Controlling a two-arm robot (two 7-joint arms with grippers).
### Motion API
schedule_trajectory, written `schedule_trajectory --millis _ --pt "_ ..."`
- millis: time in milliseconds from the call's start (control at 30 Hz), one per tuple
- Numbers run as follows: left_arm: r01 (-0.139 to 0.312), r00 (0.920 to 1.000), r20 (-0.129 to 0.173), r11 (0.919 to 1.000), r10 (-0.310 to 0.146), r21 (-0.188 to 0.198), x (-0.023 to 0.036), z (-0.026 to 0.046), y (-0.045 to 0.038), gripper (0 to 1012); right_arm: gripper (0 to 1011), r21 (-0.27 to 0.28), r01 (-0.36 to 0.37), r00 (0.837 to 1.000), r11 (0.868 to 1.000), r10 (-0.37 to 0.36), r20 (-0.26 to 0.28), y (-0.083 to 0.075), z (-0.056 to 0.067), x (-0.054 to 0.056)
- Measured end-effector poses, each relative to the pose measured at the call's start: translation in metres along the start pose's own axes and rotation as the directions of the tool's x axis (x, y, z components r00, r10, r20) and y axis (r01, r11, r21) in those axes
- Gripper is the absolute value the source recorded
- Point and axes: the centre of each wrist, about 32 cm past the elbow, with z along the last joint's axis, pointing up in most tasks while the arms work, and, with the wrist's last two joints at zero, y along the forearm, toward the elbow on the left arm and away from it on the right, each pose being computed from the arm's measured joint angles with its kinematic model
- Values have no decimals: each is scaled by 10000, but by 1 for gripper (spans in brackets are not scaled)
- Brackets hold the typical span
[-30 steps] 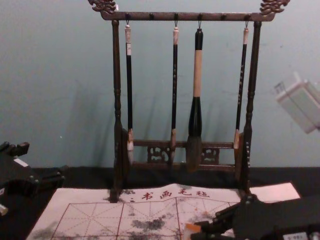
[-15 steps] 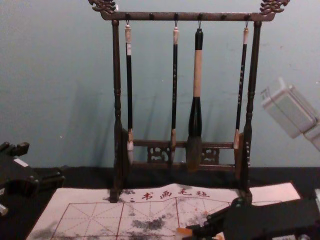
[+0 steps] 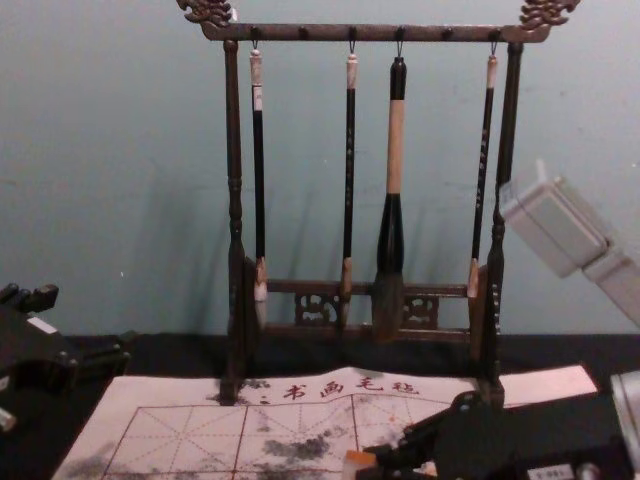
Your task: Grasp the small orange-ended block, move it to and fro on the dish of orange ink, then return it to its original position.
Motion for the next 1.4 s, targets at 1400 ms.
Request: schedule_trajectory --millis 1400 --pt "0 10000 0 10000 0 1 0 0 0 1001 93 -239 741 9972 9970 -744 -109 -158 -61 110"
